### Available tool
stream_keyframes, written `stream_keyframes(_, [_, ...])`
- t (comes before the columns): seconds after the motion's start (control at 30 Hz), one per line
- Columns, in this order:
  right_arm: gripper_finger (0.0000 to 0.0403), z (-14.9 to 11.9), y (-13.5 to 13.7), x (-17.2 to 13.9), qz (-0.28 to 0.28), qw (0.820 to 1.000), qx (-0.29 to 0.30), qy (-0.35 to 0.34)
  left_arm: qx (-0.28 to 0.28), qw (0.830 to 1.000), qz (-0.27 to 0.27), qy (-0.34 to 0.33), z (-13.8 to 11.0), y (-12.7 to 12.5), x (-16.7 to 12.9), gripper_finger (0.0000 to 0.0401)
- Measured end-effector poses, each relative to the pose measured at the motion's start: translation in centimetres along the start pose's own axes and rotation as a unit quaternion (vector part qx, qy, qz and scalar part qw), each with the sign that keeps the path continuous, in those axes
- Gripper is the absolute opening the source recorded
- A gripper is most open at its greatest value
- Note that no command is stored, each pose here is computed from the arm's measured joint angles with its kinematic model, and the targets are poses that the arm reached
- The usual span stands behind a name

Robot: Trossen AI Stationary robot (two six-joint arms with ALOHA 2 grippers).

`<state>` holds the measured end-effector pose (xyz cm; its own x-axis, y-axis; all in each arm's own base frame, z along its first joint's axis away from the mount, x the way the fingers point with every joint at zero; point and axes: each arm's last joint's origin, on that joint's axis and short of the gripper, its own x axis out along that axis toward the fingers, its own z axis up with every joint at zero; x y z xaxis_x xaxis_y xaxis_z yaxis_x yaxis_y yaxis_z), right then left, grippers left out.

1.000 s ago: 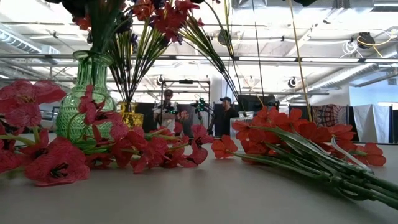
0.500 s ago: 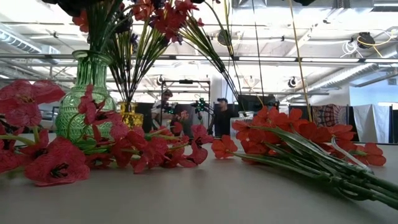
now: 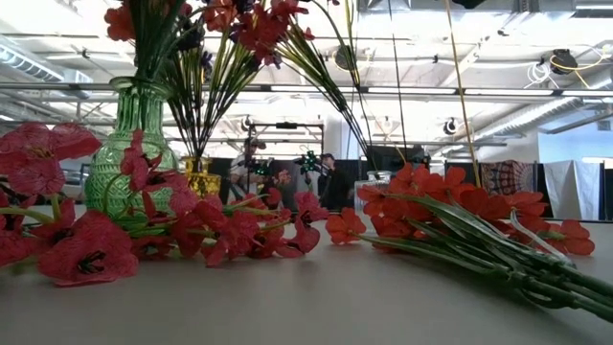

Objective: Sort flowers into vase by color
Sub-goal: Put the left orange flowers into the green vase

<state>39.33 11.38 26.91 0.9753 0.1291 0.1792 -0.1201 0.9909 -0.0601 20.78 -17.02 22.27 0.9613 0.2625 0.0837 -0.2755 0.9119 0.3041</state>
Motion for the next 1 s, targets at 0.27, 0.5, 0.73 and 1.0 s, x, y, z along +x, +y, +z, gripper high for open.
stream_keyframes(0.27, [0.0000,0.31,-0.45,0.51,-0.003,1.000,0.011,-0.004,0.000,1.000,0.005,0.003,-0.02,0.03,0.00,0.0114])
stream_keyframes(0.5, [0.0000,0.31,-0.42,0.74,-0.002,1.000,0.006,0.009,0.000,1.000,0.007,0.003,-0.02,0.04,0.00,0.0114])
stream_keyframes(0.73, [0.0000,0.29,-0.42,0.74,-0.002,1.000,0.006,0.011,0.000,1.000,0.007,0.004,-0.02,0.05,0.01,0.0111])
stream_keyframes(1.0, [0.0031,0.29,-0.38,0.73,-0.001,1.000,0.006,0.011,0.002,1.000,0.009,0.006,-0.10,0.12,0.15,0.0030])
